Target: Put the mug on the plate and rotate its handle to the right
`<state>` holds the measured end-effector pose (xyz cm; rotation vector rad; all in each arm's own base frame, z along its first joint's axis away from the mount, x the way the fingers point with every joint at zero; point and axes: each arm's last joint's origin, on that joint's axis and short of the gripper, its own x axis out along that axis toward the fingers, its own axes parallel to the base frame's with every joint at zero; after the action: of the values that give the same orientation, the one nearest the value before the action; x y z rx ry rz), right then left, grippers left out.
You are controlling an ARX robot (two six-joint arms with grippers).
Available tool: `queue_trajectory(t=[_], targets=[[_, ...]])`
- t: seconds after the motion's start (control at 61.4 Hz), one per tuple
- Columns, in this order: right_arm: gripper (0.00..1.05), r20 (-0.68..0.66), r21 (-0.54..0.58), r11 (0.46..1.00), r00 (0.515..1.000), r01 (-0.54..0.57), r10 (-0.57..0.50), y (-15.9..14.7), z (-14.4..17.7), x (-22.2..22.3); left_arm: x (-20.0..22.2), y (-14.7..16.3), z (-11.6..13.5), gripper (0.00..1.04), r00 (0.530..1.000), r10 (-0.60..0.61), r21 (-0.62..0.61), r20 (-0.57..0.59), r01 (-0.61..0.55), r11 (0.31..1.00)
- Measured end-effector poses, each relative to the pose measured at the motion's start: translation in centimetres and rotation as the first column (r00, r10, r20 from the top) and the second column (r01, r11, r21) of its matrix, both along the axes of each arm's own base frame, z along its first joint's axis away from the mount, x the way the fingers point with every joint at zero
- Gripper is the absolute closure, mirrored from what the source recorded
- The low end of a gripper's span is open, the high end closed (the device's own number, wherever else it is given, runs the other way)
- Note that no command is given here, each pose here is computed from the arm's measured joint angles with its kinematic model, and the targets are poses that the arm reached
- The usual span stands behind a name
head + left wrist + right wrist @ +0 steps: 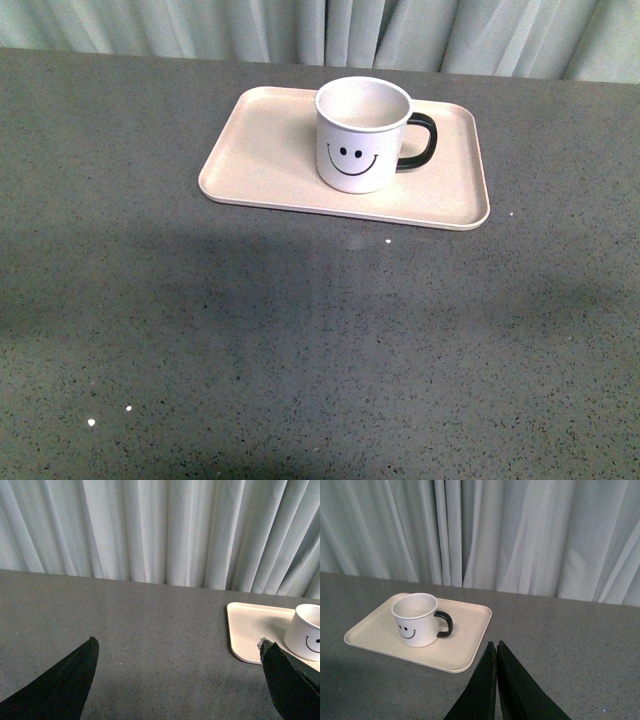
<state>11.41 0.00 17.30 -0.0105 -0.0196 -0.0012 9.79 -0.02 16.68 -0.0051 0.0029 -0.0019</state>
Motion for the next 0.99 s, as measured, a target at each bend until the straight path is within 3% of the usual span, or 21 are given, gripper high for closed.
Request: queue_trajectory(t=[0.667, 0.993], targets=[[1.02, -0.004, 0.0, 1.0, 1.0, -0.001, 0.001, 0.0, -0.3, -1.7, 0.0, 0.0, 0.0, 0.09, 1.0, 0.0, 0.0, 0.0, 0.0, 1.0], [0.46, -0.003, 0.0, 1.0, 1.0, -0.001, 0.001, 0.0, -0.3, -1.7, 0.0, 0.0, 0.0, 0.09, 1.0, 0.0, 0.0, 0.0, 0.0, 1.0]])
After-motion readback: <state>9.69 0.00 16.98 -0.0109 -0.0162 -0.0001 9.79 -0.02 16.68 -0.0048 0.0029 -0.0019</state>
